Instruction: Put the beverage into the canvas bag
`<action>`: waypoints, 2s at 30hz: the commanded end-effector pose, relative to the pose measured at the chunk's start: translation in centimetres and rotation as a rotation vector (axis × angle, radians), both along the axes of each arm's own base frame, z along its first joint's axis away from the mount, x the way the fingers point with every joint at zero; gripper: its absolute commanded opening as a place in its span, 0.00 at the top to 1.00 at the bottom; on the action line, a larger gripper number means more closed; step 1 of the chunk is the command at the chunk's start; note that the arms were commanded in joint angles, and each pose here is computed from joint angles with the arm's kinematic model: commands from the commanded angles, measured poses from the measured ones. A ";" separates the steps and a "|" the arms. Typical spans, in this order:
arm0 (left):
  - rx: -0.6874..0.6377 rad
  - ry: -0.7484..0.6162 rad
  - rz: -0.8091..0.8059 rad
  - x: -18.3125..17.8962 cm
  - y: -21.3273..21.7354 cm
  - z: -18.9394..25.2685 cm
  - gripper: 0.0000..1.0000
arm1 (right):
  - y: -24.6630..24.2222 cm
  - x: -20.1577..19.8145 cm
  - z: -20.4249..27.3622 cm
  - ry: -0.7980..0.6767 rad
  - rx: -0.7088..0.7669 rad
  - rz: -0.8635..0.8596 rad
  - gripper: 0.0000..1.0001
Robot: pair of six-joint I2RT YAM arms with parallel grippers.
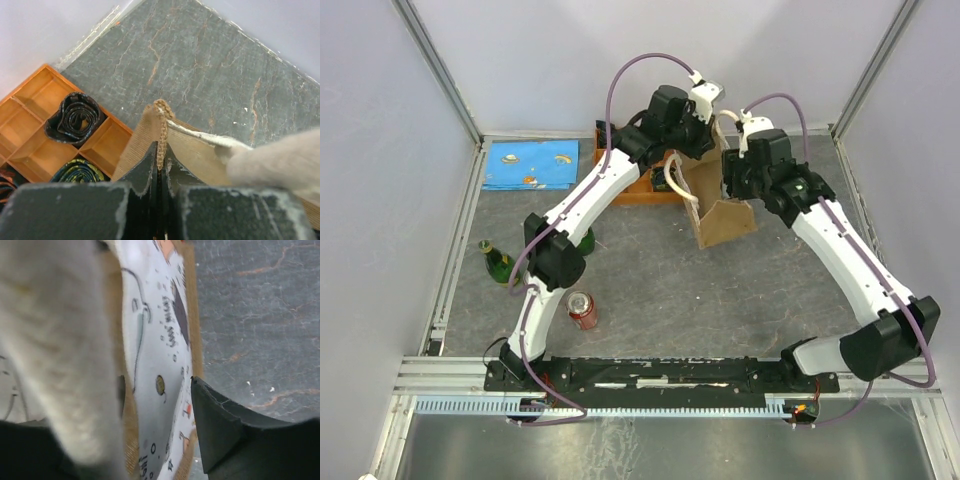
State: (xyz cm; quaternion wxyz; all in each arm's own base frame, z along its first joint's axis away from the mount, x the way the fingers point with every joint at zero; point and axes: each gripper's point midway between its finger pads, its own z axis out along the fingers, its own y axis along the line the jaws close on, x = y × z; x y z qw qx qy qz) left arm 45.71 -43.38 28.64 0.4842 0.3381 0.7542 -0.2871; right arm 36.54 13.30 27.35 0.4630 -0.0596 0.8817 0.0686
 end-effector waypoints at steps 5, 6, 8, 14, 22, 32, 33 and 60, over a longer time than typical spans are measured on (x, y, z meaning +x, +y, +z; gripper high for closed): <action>-0.137 0.011 -0.024 -4.6 1.6 7.6 0.73 | -1.1 0.5 0.1 -0.068 -0.031 -0.053 0.99; -0.133 0.008 -0.003 -4.5 2.2 7.8 0.54 | -1.2 0.1 0.0 -0.065 -0.025 -0.057 1.00; -0.146 -0.005 0.051 -4.3 3.7 9.2 0.22 | -1.4 -0.8 -0.6 -0.051 -0.008 -0.061 1.00; -0.205 -0.040 0.206 -3.7 10.9 14.1 0.01 | -1.5 -4.5 -4.3 0.035 0.074 -0.083 1.00; -0.207 0.029 0.537 -2.1 24.4 12.1 0.01 | -0.3 -8.2 -7.7 0.133 0.207 -0.141 1.00; -0.183 0.088 0.602 -4.7 28.7 9.0 0.01 | 1.8 -12.5 -9.2 0.225 0.232 -0.344 1.00; -0.182 0.091 0.600 -4.8 28.7 8.8 0.01 | 2.2 -12.8 -9.2 0.222 0.221 -0.347 1.00; -0.150 0.141 0.571 -6.0 28.8 5.9 0.01 | 11.8 -15.1 -13.5 0.284 0.330 -0.205 1.00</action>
